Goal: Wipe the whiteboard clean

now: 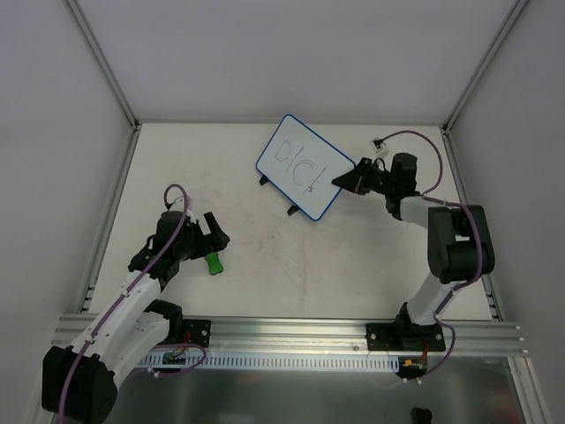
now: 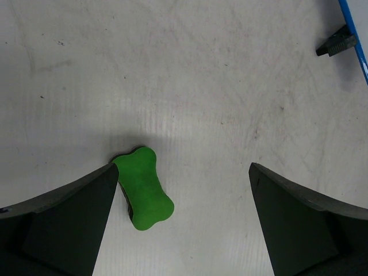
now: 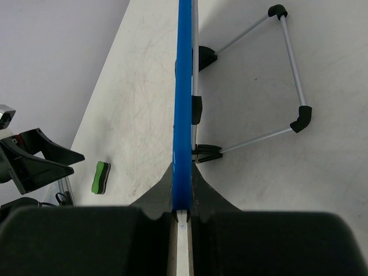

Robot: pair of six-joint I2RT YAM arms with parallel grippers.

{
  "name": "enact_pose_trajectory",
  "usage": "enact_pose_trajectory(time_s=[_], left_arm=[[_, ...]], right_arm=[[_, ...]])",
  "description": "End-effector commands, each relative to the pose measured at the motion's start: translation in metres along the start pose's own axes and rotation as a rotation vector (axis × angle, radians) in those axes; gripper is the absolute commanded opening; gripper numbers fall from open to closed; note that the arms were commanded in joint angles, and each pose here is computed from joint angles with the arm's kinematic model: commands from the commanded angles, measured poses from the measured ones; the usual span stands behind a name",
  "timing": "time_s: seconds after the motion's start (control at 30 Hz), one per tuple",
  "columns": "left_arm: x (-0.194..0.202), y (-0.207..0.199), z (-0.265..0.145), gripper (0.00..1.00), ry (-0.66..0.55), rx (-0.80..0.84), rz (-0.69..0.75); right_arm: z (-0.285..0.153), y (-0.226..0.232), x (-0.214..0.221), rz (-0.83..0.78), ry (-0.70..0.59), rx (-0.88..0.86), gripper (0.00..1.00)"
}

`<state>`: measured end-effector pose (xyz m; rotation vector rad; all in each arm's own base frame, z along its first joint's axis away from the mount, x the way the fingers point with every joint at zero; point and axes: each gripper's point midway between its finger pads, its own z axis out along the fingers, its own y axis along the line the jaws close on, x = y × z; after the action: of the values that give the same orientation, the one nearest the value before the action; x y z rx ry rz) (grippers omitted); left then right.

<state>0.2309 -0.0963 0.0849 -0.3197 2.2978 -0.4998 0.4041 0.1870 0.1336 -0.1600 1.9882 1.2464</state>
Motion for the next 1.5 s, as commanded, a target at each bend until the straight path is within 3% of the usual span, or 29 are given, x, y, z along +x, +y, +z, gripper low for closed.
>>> enact_pose_trajectory(time_s=[0.0,0.3,0.43,0.57,0.9,1.07,1.33,1.47], left_arm=[[-0.006,0.000,0.000,0.99,0.008,-0.038,-0.007],[0.002,-0.004,0.002,0.99,0.069,-0.014,0.072],[0.008,0.005,0.003,0.99,0.110,-0.084,0.066],[0.022,0.013,0.002,0.99,0.200,-0.173,-0.011],[0.006,0.015,-0.018,0.99,0.050,-0.217,-0.173],[0.012,0.021,-0.023,0.99,0.035,-0.257,-0.292],[0.031,0.016,-0.012,0.99,0.206,-0.258,-0.245],[0.034,0.020,-0.014,0.99,0.182,-0.264,-0.267]], right_arm=[[0.000,0.025,-0.010,-0.046,-0.057,-0.046,0.00],[0.000,0.022,0.002,-0.052,-0.095,-0.070,0.00],[0.002,0.015,0.009,-0.031,-0.109,-0.076,0.00],[0.005,0.011,0.010,-0.016,-0.120,-0.086,0.00],[0.006,0.017,0.006,-0.028,-0.132,-0.106,0.00],[0.004,0.020,0.006,-0.031,-0.133,-0.113,0.00],[0.004,0.023,0.004,-0.036,-0.135,-0.122,0.00],[0.004,0.025,0.003,-0.037,-0.137,-0.128,0.00]])
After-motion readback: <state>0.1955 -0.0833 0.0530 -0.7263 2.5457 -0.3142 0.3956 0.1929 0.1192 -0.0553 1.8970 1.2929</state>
